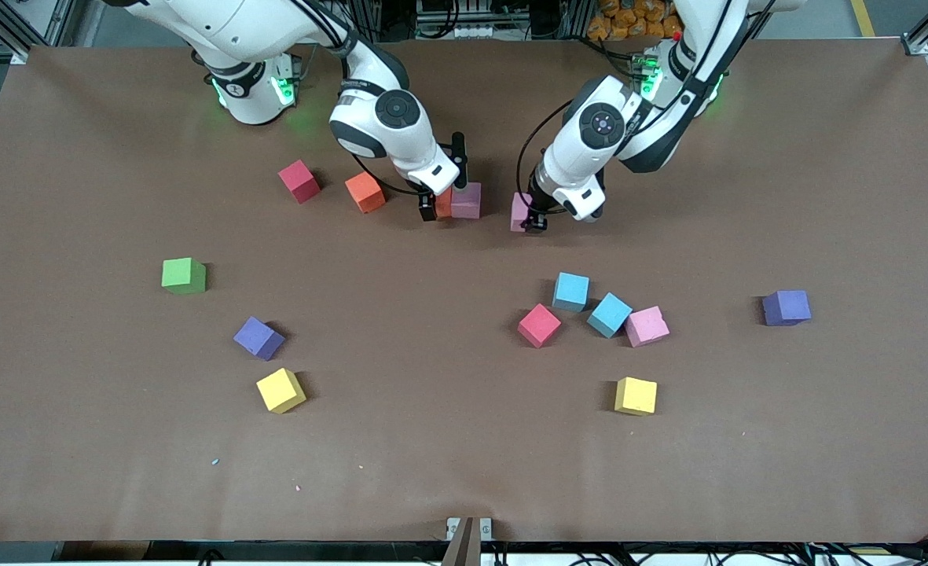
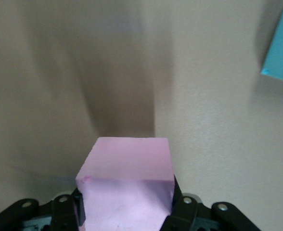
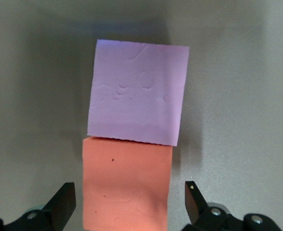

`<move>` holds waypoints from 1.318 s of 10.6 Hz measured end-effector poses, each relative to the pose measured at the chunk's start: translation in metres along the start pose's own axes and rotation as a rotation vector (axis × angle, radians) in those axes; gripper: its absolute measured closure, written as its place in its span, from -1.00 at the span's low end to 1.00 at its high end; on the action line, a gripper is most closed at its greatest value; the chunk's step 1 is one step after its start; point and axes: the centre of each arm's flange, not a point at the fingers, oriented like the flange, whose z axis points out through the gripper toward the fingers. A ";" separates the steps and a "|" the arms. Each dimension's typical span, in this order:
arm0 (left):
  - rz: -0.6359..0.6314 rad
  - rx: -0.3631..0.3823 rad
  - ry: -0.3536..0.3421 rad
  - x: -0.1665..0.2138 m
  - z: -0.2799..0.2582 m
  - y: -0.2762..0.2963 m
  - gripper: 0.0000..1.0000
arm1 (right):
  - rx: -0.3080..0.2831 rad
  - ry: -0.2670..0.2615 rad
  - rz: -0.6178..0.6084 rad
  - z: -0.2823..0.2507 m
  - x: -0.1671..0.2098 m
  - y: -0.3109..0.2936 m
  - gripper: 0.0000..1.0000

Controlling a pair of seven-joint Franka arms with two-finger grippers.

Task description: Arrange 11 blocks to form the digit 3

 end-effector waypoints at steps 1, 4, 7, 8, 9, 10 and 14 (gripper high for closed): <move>-0.011 0.000 -0.005 -0.005 0.006 -0.005 -0.25 | -0.003 0.002 0.001 -0.001 0.001 0.001 -1.00; -0.034 0.002 -0.013 -0.018 0.016 -0.017 -0.25 | -0.034 0.012 0.008 -0.015 0.001 0.010 -1.00; -0.040 0.005 -0.018 -0.026 0.024 -0.027 -0.25 | -0.069 0.011 0.003 -0.030 0.000 0.009 -1.00; -0.039 0.006 -0.020 -0.027 0.026 -0.028 -0.25 | -0.078 0.010 0.001 -0.035 0.000 0.006 -1.00; -0.038 0.009 -0.020 -0.027 0.029 -0.030 -0.25 | -0.083 0.008 0.001 -0.038 0.000 0.003 -1.00; -0.034 0.015 -0.019 -0.028 0.033 -0.032 -0.25 | -0.084 0.006 0.000 -0.039 0.000 0.000 -1.00; -0.020 0.025 -0.021 -0.033 0.043 -0.040 -0.25 | -0.072 -0.004 0.074 -0.055 -0.004 0.001 -1.00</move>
